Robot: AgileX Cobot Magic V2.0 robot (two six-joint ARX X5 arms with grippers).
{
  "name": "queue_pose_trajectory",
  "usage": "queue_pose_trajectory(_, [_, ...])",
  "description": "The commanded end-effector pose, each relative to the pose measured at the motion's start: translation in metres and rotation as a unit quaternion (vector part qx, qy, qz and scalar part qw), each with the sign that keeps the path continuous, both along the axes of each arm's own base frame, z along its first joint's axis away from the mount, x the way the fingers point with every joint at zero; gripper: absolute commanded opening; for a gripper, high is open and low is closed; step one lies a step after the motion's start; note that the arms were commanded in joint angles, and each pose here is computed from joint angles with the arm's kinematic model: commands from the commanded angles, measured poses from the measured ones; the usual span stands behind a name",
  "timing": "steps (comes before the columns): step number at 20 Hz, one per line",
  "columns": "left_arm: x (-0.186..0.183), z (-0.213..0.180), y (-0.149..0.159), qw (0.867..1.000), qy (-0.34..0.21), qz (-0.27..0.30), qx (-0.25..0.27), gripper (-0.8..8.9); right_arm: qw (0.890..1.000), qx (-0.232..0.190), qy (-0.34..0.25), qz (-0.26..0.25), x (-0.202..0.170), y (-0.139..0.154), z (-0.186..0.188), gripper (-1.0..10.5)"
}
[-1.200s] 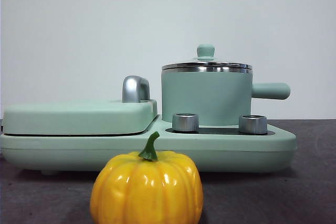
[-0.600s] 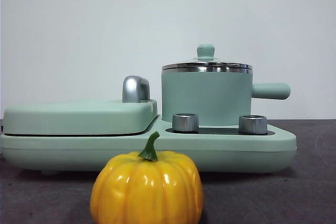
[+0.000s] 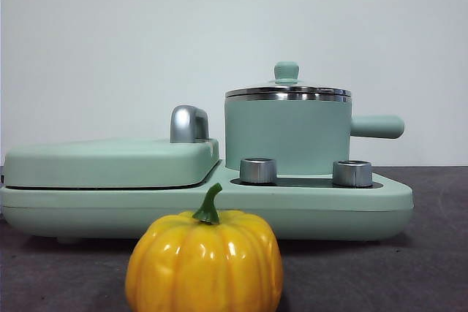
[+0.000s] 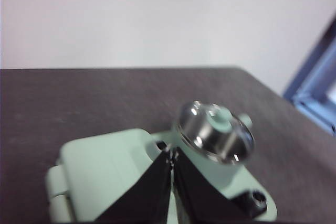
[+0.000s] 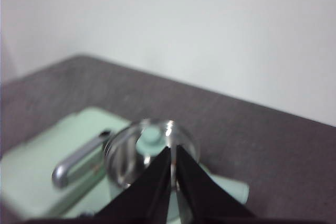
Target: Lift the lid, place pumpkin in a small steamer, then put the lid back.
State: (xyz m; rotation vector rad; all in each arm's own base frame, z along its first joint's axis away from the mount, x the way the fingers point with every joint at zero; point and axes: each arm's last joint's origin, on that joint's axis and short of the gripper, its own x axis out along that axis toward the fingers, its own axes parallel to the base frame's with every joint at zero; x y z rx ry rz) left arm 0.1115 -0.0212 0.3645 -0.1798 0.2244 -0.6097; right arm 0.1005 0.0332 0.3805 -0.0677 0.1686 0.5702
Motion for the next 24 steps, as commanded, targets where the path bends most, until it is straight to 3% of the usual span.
queue_pose_trajectory(1, [0.001,0.004,-0.009,0.996,-0.039,-0.053,0.062,0.1,0.997,-0.066,-0.017,0.026,0.004,0.008,0.0,0.1])
queue_pose_trajectory(4, [0.006,-0.005,-0.019,0.989,-0.029,-0.093,0.113,0.1,0.991,-0.119,-0.017,0.051,0.009,0.018,-0.006,0.1])
queue_pose_trajectory(12, [0.013,-0.021,-0.033,0.966,-0.017,-0.107,0.234,0.39,0.978,-0.186,-0.015,0.088,0.016,0.034,-0.015,0.2])
queue_pose_trajectory(18, [0.015,-0.022,-0.038,0.961,-0.025,-0.123,0.244,2.54,0.972,-0.209,-0.013,0.11,0.016,0.039,-0.018,2.3])
queue_pose_trajectory(24, [0.016,-0.019,-0.04,0.962,-0.045,-0.123,0.239,2.49,0.972,-0.206,-0.006,0.109,0.015,0.038,-0.019,2.3])
